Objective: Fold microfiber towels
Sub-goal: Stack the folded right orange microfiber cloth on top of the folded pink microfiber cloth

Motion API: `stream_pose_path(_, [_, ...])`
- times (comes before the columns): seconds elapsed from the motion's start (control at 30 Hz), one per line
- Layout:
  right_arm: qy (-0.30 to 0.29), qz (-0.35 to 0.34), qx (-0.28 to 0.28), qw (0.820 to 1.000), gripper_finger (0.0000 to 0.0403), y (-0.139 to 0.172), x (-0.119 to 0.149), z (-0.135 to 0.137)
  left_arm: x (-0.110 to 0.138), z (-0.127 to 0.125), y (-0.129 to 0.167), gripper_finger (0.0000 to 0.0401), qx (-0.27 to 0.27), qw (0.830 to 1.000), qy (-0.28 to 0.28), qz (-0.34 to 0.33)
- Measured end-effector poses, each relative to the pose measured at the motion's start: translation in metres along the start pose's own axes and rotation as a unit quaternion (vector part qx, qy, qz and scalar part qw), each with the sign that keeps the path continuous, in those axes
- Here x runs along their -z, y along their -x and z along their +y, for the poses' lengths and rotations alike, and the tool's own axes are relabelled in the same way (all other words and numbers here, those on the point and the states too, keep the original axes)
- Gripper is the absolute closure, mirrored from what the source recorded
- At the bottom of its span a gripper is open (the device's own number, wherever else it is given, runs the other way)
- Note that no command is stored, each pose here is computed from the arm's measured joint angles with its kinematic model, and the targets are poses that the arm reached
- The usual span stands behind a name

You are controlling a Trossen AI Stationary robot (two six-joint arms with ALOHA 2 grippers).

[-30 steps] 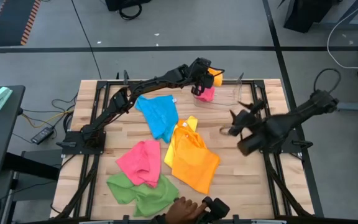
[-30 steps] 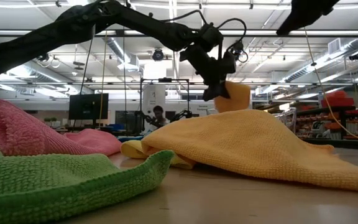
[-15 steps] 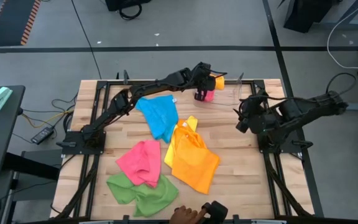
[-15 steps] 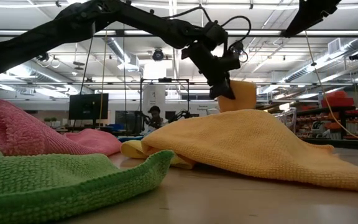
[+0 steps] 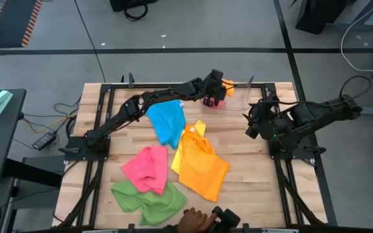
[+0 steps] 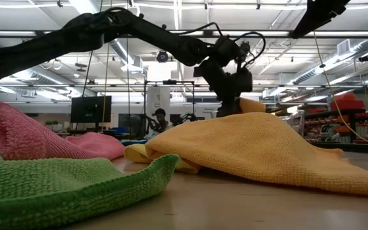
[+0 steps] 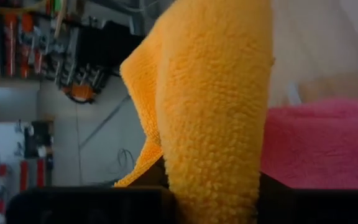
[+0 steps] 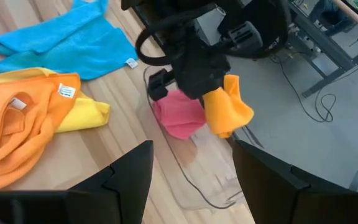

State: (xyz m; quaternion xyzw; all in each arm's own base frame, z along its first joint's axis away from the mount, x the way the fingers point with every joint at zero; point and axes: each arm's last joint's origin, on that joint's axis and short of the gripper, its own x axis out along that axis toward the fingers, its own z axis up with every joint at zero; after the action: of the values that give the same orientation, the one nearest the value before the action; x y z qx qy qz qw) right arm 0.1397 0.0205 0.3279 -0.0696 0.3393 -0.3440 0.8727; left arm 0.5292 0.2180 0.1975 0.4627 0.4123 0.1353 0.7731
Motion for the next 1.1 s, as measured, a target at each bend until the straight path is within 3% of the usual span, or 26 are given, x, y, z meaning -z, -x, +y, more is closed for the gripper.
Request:
stream_pose_path(0.13, [-0.005,-0.003,-0.003,1.000,0.0173,0.000,-0.001,0.001,0.004,-0.001,0.000,0.0340,0.013,0.999,-0.051,0.009])
stream_pose_path(0.43, [-0.007,-0.003,-0.006,1.000,0.0173,0.000,-0.001,0.001,0.004,0.012,0.004,0.0348,0.004,0.998,-0.056,-0.008])
stream_pose_path(0.6, [-0.007,-0.003,-0.006,1.000,0.0173,0.000,-0.001,0.001,0.003,0.018,0.007,0.0346,0.012,0.997,-0.057,-0.053])
stream_pose_path(0.87, [0.031,-0.013,0.032,0.999,0.0169,-0.007,0.011,0.002,0.000,0.039,0.030,0.0346,0.054,0.988,0.004,-0.142])
stream_pose_path(1.1, [0.027,-0.049,0.023,0.998,0.0144,-0.007,0.015,-0.005,-0.004,0.056,0.068,0.0352,0.122,0.974,0.047,-0.184])
